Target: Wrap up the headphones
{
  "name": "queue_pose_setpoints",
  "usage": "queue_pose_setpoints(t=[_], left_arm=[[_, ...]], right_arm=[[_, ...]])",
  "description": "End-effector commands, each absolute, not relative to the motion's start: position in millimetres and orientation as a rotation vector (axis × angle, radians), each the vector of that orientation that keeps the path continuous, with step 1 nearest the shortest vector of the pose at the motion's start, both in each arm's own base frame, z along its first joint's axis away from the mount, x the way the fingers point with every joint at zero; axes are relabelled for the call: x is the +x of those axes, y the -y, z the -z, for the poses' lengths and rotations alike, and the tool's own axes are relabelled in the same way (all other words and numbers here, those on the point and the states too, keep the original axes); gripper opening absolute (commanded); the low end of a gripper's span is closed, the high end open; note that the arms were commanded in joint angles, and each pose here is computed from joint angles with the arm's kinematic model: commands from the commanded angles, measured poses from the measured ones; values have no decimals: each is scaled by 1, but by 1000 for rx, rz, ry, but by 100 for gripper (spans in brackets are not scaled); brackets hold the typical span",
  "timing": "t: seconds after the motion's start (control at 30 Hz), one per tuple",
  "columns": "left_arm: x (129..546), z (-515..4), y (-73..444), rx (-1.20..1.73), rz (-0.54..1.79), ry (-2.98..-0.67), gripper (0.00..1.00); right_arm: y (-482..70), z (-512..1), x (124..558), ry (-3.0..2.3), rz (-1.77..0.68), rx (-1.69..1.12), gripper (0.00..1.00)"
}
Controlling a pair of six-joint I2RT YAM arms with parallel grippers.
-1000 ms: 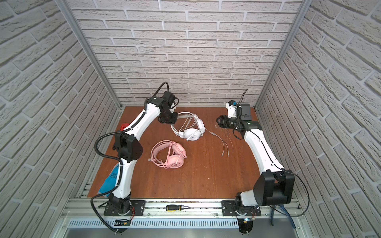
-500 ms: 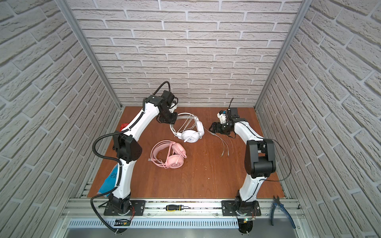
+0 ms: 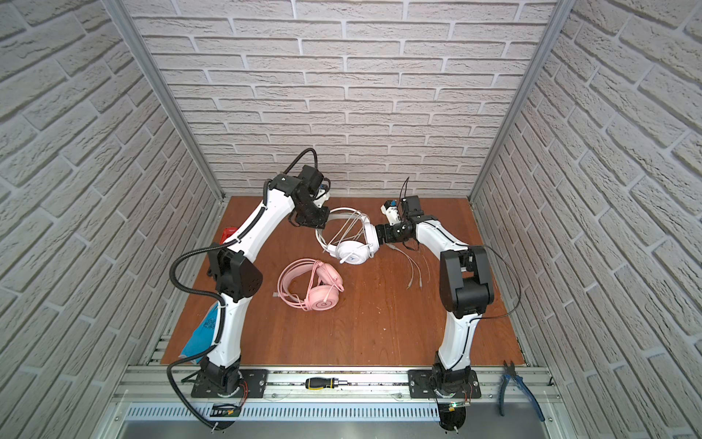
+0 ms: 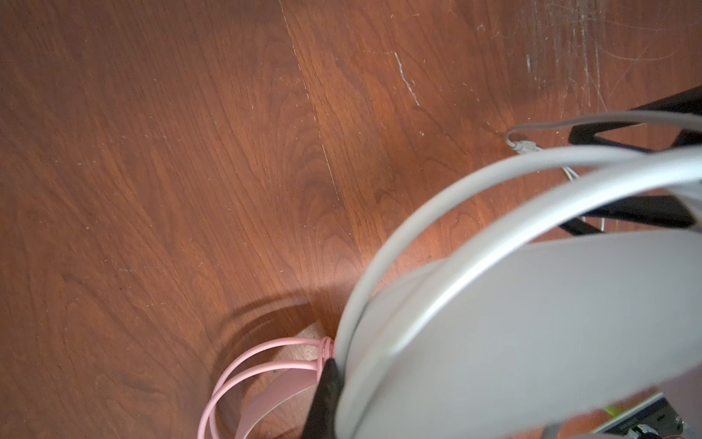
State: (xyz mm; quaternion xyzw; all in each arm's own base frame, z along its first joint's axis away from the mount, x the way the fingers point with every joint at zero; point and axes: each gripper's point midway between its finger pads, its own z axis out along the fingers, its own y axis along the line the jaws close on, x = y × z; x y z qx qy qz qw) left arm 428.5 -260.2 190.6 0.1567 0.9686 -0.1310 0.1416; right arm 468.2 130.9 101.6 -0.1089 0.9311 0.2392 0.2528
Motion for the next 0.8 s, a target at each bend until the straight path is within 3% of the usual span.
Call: queue_pose_setpoints(t=[0.0,0.33,0.77], left_arm=[[423,-225,271,477,474,-2720,0],[416,-229,275,499,477,-2722,0],[413,-240,276,503,505,-2697,0]], right_arm=[[-139,-108,489,-2464,-651,-343,87],[-137,-71,523,-2525,-598,-231,81],[-120,-26,502,-2779,-517,-105,65]])
